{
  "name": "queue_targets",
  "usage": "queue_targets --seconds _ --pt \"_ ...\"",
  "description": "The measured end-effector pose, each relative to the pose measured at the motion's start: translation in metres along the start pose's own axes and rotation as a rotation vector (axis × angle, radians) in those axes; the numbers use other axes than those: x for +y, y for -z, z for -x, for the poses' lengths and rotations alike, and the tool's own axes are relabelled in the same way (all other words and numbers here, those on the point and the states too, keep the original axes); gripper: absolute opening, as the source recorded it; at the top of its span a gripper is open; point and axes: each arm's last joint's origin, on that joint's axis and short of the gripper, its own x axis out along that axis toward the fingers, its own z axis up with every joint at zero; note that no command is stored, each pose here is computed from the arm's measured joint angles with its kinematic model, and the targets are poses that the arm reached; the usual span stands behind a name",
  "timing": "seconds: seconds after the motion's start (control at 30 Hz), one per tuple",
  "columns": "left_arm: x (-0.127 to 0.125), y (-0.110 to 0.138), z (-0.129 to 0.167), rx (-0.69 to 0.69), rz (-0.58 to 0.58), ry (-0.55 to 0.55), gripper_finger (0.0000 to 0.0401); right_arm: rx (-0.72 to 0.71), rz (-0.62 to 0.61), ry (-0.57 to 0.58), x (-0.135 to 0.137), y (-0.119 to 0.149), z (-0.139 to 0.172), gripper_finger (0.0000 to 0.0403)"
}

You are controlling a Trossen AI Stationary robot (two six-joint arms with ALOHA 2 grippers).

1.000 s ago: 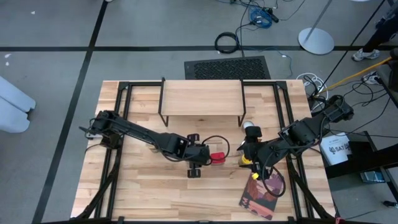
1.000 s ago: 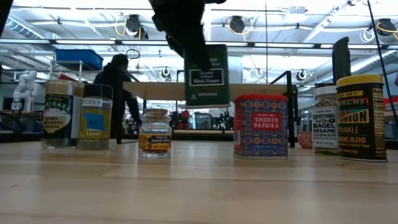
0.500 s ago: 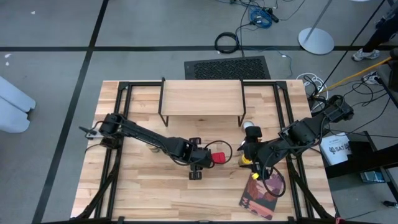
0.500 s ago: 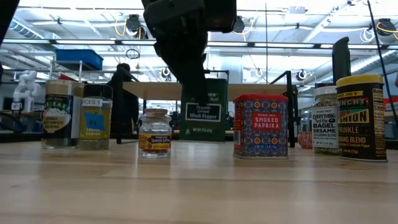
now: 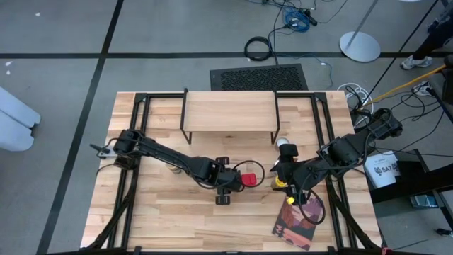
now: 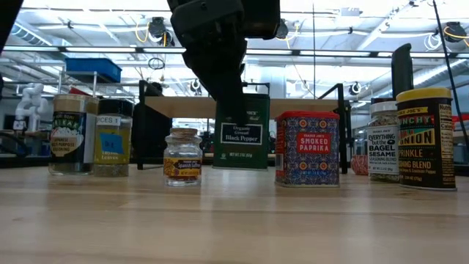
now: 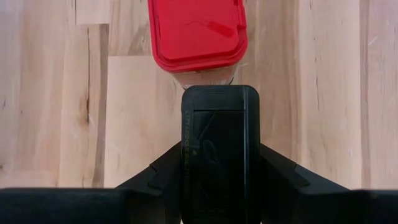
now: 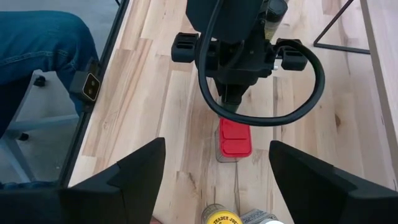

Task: Shelf spices
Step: Put the green packet of spices into the center of the table

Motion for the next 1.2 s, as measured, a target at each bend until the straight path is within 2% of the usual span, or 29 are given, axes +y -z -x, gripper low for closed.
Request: queue_targets --seconds 0.77,1.2 --pt "0.000 -0.001 0.000 -0.015 -0.004 -0.008 0.0153 0.001 -0.006 -0.004 0.001 0.000 0.000 0.0274" --pt "0.001 0.000 -0.011 0.015 0.002 -0.003 0.0154 0.001 0.002 -0.022 0.006 0.002 0.002 0.0274"
